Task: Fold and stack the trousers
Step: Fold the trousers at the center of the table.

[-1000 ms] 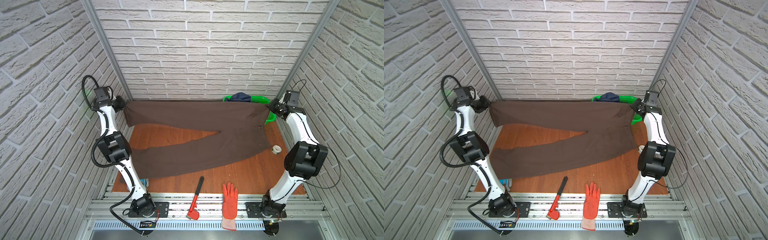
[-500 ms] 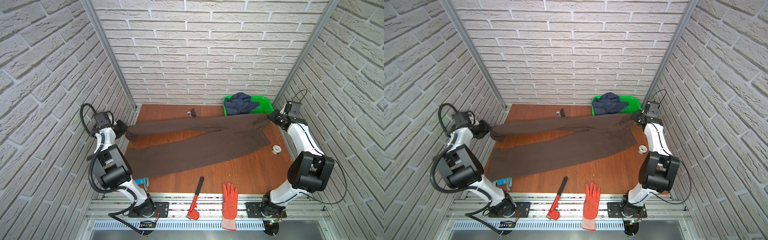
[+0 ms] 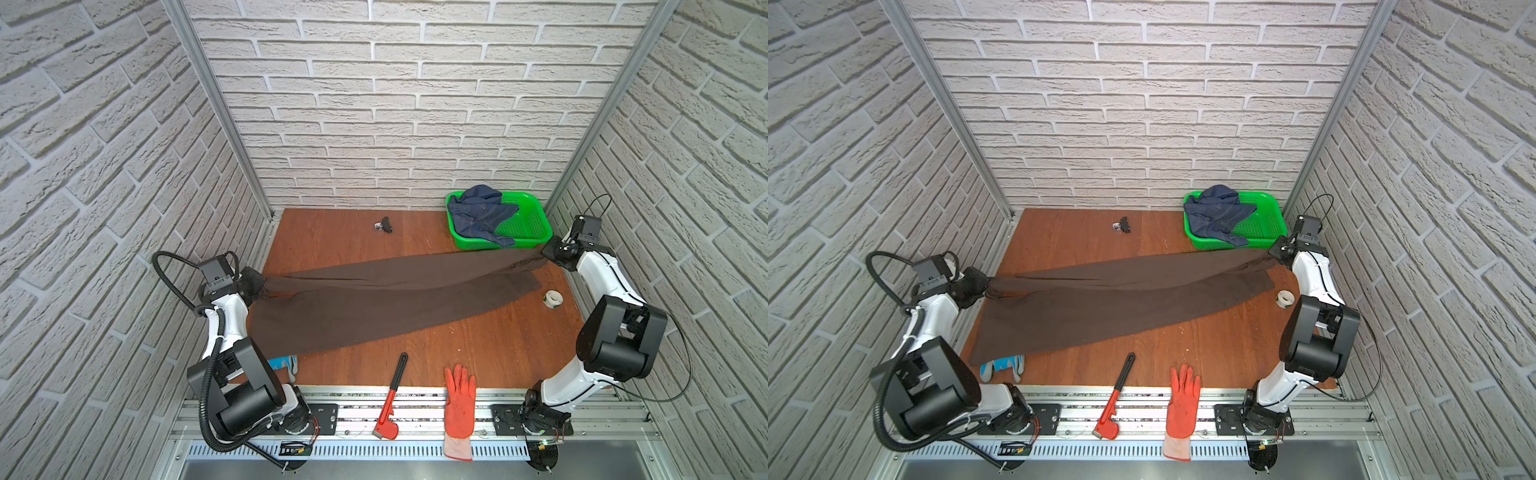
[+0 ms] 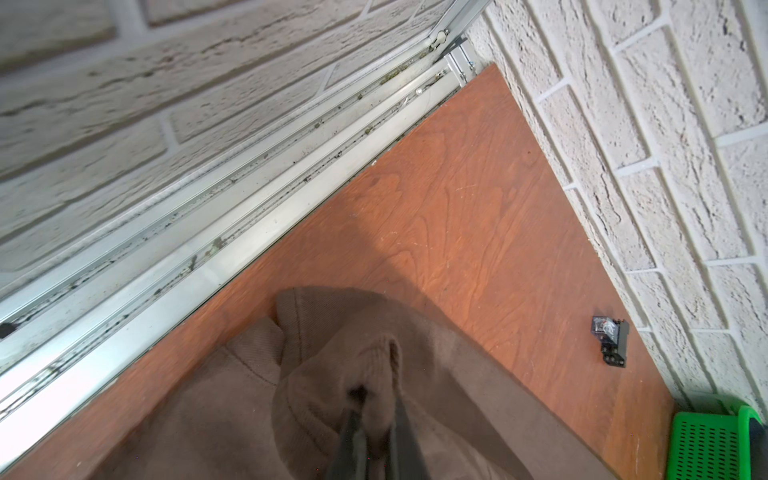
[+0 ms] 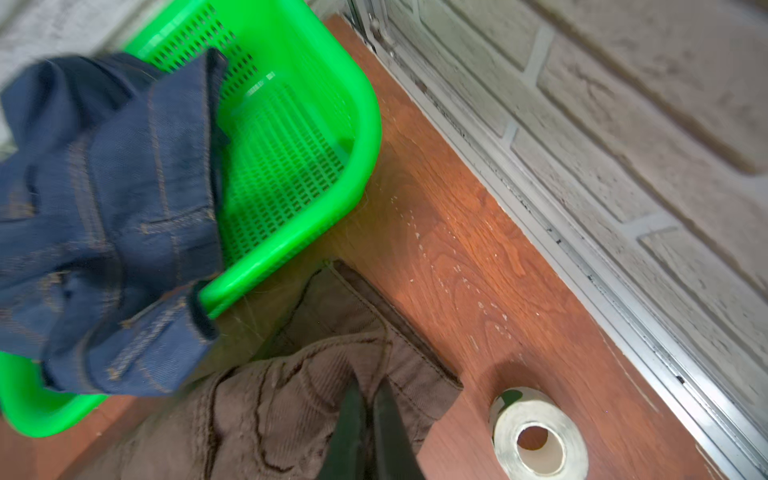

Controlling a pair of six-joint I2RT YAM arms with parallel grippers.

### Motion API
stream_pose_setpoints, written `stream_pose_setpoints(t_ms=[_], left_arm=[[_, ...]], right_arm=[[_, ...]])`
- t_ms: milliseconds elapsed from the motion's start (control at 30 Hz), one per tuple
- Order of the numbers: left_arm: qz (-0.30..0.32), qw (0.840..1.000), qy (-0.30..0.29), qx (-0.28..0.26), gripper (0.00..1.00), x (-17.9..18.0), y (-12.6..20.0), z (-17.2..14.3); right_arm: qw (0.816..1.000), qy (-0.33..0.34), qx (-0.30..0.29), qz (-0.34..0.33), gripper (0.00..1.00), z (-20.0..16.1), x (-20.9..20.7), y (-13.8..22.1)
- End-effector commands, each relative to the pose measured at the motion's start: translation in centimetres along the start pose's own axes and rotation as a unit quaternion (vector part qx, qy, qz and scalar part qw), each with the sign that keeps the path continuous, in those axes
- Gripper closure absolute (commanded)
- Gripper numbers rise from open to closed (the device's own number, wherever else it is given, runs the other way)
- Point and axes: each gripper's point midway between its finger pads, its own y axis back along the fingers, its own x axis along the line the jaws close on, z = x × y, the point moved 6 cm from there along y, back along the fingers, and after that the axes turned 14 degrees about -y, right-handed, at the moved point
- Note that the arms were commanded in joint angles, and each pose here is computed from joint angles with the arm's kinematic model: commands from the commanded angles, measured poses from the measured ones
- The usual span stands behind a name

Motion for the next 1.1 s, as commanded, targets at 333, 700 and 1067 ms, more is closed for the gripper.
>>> stream_pose_setpoints(t_ms=[333, 700, 1067], left_arm=[[0.05, 0.995, 0.031, -0.078, 1.0, 1.5, 7.5, 0.9], [0.046, 0.994, 0.095, -0.021, 1.0, 3.3, 3.7, -2.2], [0.003, 0.99, 0.094, -0.104, 1.0, 2.5, 5.7, 8.6]], right_arm=[[0.995, 0.043, -0.081, 0.034, 0.94, 2.9, 1.4, 2.7], [0.997, 0.039, -0.037, 0.055, 0.94, 1.0, 2.4, -0.2], [0.955, 0.079, -0.147, 0.246, 0.95, 6.1, 16.5, 5.0]])
